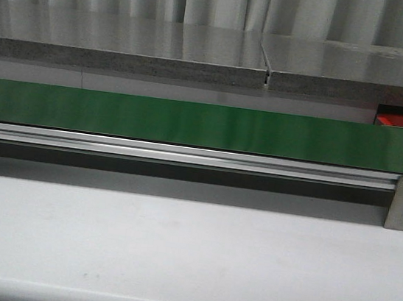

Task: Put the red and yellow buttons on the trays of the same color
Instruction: 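Open the right gripper and lift it above the trays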

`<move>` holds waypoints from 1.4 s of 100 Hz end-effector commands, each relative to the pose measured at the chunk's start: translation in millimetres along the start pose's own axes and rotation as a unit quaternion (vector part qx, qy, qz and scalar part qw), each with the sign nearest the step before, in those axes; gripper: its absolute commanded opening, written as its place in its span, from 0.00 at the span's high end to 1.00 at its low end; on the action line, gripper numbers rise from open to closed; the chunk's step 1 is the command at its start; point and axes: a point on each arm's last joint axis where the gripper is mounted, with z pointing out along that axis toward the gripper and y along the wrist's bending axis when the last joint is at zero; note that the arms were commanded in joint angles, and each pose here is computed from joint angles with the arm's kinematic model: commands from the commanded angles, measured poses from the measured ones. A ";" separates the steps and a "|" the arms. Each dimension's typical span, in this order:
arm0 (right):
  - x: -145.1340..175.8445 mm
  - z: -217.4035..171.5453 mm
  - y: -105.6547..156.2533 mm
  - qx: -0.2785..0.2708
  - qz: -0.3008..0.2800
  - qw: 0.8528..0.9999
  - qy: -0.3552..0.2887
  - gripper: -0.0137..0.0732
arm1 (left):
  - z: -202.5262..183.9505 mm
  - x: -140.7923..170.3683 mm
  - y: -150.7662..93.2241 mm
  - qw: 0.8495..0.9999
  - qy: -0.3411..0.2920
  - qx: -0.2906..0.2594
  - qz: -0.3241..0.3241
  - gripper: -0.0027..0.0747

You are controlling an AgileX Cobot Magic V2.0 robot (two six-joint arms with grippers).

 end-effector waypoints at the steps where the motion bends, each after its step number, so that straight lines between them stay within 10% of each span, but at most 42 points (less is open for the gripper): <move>1: -6.8 -22.9 3.6 0.019 -0.001 0.998 -0.053 0.17 | -2.3 -13.7 -1.1 0.999 -0.044 0.001 -0.007 0.99; 39: -2.5 -48.0 13.2 0.022 0.002 0.996 -0.087 0.99 | -2.3 -13.7 -1.1 0.999 -0.044 0.001 -0.007 0.99; 140: -2.6 -46.7 12.7 0.021 0.004 0.996 -0.087 0.98 | -2.3 -13.3 -1.3 0.999 -0.042 0.002 -0.007 0.99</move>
